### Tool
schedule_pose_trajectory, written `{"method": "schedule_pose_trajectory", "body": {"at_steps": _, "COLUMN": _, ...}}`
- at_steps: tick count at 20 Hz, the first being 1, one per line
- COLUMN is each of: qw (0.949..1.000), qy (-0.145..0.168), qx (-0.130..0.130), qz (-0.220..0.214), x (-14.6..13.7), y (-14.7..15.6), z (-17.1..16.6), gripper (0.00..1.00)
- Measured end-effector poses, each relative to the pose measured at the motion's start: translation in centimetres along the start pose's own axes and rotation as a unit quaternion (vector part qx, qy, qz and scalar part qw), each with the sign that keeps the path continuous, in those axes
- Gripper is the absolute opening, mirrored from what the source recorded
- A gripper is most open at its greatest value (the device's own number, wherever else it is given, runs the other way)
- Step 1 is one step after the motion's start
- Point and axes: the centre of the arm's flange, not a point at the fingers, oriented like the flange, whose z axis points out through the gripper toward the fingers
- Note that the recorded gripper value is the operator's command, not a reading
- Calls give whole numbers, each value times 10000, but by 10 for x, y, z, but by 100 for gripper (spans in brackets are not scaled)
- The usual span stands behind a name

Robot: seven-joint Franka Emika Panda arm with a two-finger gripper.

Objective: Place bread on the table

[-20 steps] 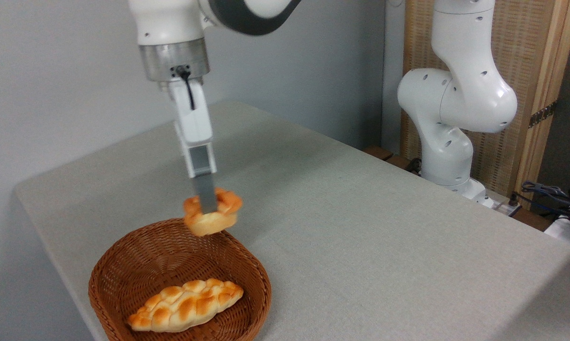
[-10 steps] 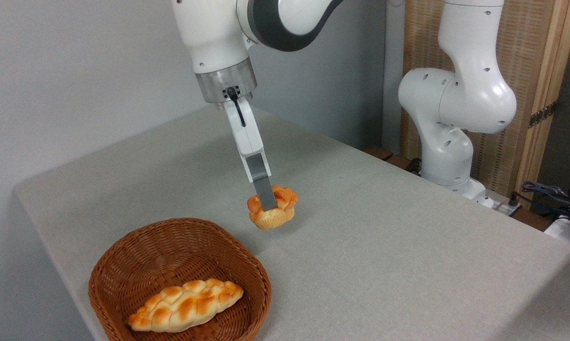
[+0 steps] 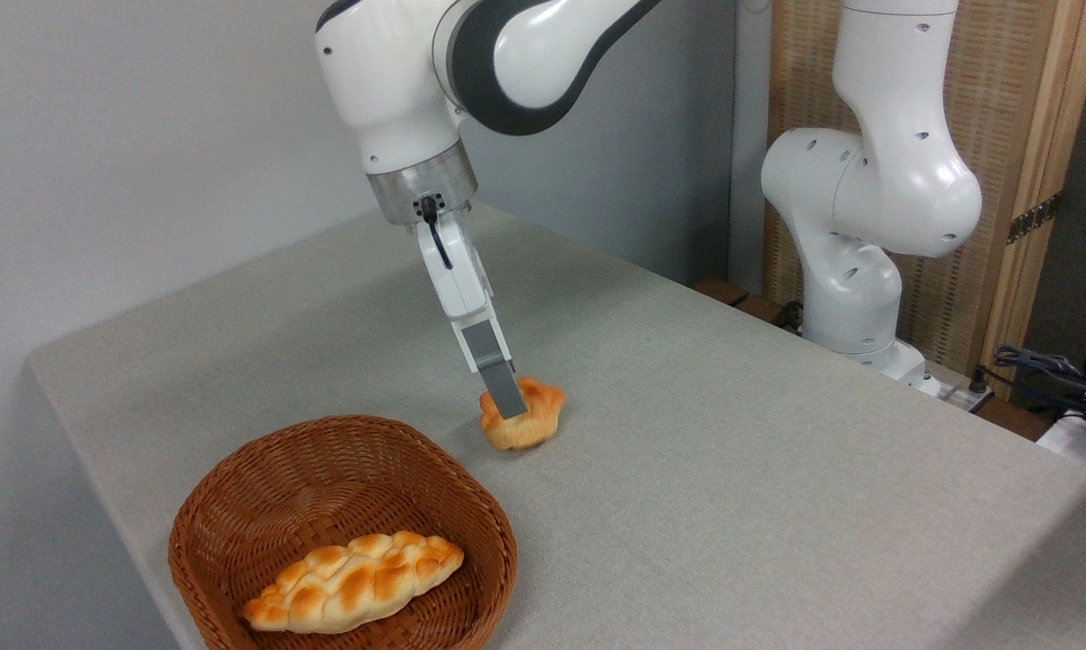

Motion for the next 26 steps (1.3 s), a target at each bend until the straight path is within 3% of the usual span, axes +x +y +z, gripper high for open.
{"method": "schedule_pose_trajectory", "body": {"at_steps": 5, "qw": 9997, "qy": 47, "qx": 48, "qz": -251, "x": 3, "y": -3, "z": -4, "gripper": 100}}
{"method": "schedule_pose_trajectory", "body": {"at_steps": 7, "qw": 9982, "qy": 153, "qx": 159, "qz": -558, "x": 1, "y": -8, "z": -18, "gripper": 100}}
{"method": "schedule_pose_trajectory", "body": {"at_steps": 9, "qw": 9920, "qy": 365, "qx": 351, "qz": -1156, "x": -2, "y": -17, "z": -46, "gripper": 100}}
{"method": "schedule_pose_trajectory", "body": {"at_steps": 12, "qw": 9843, "qy": 616, "qx": 494, "qz": -1579, "x": -12, "y": -26, "z": -76, "gripper": 100}}
{"method": "schedule_pose_trajectory", "body": {"at_steps": 14, "qw": 9774, "qy": 900, "qx": 420, "qz": -1868, "x": -29, "y": -36, "z": -100, "gripper": 100}}
{"method": "schedule_pose_trajectory", "body": {"at_steps": 19, "qw": 9641, "qy": 1234, "qx": 64, "qz": -2348, "x": -73, "y": -62, "z": -136, "gripper": 100}}
{"method": "schedule_pose_trajectory", "body": {"at_steps": 26, "qw": 9480, "qy": 1653, "qx": -104, "qz": -2717, "x": -107, "y": -91, "z": -151, "gripper": 100}}
